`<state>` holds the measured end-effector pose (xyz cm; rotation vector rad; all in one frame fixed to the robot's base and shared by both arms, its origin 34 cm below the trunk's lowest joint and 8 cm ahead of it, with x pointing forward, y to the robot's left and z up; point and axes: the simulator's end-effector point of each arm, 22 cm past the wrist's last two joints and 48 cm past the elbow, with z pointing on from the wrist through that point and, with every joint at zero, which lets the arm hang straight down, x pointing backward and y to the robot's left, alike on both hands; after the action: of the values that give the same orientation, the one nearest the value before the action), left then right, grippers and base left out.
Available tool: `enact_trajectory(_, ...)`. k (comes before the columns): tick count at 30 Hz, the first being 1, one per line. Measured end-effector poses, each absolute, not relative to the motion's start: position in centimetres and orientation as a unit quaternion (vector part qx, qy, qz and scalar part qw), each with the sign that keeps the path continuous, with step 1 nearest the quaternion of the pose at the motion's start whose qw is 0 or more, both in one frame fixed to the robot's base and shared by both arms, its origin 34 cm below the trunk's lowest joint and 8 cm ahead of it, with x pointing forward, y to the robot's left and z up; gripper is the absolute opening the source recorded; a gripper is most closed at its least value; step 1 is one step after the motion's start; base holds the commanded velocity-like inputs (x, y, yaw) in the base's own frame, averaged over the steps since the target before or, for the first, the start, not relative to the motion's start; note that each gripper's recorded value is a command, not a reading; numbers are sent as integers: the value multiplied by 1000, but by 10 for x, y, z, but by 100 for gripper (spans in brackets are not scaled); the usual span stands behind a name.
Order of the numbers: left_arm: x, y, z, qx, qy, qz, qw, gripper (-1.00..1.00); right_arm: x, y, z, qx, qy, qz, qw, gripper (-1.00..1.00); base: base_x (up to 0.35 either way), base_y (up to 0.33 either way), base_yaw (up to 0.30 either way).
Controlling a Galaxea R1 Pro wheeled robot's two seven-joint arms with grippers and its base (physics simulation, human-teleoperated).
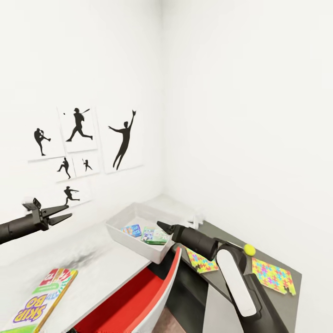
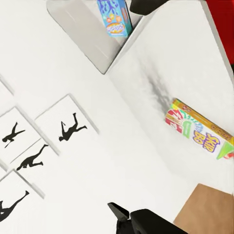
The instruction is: Put all the toys in the child's room - the three board games (two on the bed and one on the table), the two jigsaw puzzles on the table, and the tennis ball on the table - inside the toy box on the table in the child's room.
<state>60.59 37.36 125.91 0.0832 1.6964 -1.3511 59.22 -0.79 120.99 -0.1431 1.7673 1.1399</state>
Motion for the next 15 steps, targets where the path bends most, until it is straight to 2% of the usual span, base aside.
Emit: enact_trajectory(15, 606, 370, 1256, 37, 696, -550, 461, 100, 592, -8, 1209, -60, 730, 467, 495, 100, 0, 0, 292)
